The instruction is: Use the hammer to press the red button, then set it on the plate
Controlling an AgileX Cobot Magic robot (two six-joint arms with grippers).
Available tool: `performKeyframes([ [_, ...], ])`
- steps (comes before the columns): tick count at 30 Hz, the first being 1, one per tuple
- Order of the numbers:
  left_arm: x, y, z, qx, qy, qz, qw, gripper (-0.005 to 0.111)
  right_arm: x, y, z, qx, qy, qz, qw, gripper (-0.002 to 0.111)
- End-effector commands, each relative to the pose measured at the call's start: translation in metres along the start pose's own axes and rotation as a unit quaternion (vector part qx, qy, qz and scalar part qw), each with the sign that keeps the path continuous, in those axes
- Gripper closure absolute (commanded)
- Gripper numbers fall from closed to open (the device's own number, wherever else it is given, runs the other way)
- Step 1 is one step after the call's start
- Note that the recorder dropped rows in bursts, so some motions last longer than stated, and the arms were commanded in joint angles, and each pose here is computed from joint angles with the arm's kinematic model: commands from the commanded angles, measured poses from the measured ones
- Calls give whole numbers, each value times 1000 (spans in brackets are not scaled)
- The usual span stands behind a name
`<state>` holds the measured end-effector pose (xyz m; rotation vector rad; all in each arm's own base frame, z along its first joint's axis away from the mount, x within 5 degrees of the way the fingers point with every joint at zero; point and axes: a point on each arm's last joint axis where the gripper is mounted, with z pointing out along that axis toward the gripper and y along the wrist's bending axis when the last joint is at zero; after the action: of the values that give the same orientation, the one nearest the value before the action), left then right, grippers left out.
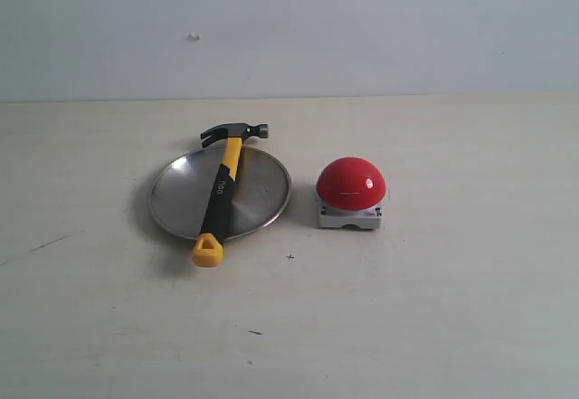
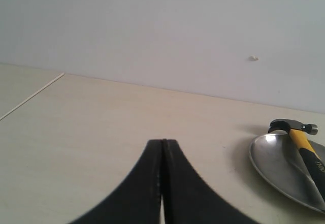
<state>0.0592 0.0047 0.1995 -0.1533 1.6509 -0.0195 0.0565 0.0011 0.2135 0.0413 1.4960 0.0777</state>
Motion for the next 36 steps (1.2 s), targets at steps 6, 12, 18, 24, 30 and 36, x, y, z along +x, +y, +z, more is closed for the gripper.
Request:
performKeyframes([
  [6,0,0,0,1,-5,-2,1000,107,2,-1,0,3,0,6,1000,108],
  [12,0,0,0,1,-5,-2,1000,107,1,-4,0,30,-3,4,1000,108],
  [18,0,0,0,1,-5,-2,1000,107,1,-5,-1,44,-4,3,999,108],
  [24,0,0,0,1,-5,-2,1000,107,1,-5,-1,44,-4,3,999,108],
  [30,0,0,0,1,-5,-2,1000,107,1,-5,-1,44,-4,3,999,108],
  [36,0,0,0,1,-5,-2,1000,107,1,-5,-1,44,-4,3,999,108],
])
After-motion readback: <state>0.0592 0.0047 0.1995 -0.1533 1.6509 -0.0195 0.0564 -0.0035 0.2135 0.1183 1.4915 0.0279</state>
